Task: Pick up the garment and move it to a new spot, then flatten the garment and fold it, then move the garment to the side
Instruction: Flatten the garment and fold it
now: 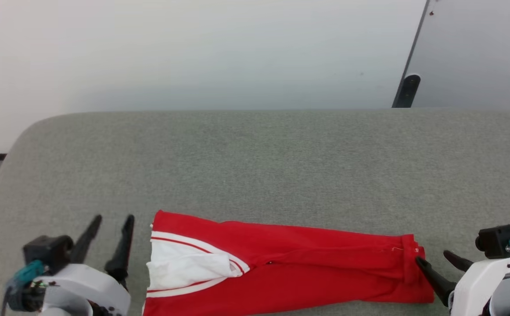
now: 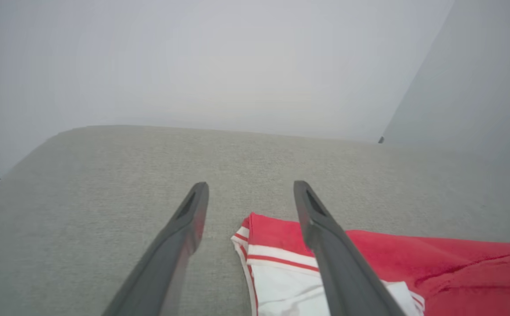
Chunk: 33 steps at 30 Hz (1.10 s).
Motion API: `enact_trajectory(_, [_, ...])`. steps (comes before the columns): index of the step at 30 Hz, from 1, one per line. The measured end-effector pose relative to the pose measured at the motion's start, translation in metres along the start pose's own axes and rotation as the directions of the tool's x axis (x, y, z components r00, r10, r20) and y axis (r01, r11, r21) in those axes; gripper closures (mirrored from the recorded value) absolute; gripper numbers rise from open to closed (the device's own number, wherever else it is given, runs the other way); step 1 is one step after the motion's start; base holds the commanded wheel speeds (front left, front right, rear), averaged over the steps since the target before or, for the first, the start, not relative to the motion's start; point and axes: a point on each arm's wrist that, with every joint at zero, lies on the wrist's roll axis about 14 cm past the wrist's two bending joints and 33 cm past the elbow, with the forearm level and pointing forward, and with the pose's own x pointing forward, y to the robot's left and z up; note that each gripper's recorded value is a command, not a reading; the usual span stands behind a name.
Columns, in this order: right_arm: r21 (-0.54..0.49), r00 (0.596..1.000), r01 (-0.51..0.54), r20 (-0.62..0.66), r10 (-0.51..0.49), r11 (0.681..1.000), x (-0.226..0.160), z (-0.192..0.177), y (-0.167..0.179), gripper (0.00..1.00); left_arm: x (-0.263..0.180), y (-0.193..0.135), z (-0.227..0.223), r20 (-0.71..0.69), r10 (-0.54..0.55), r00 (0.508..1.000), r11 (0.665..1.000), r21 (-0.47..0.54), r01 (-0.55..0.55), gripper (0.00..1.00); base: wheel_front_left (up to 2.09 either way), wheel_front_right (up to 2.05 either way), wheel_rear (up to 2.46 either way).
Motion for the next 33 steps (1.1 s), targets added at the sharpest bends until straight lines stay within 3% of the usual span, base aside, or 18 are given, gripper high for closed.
enact_trajectory(11, [0.033, 0.963, 0.019, -0.271, -0.01, 0.999, 0.02, -0.029, -0.013, 0.0, -0.022, 0.022, -0.006, 0.085, 0.105, 0.991, 0.995, -0.008, -0.104, 0.0, 0.0, 0.0, 0.0])
enact_trajectory(23, [0.048, 0.868, -0.018, -0.495, 0.04, 0.999, 0.057, -0.059, -0.002, 0.0, -0.023, 0.028, -0.015, 0.108, 0.156, 0.982, 0.987, -0.052, -0.151, 0.0, 0.0, 0.0, 0.0])
enact_trajectory(33, [0.028, 0.82, -0.038, -0.571, 0.047, 0.999, 0.085, -0.068, 0.001, 0.0, -0.02, 0.034, -0.022, 0.1, 0.199, 0.975, 0.979, -0.075, -0.192, 0.0, 0.0, 0.0, 0.0])
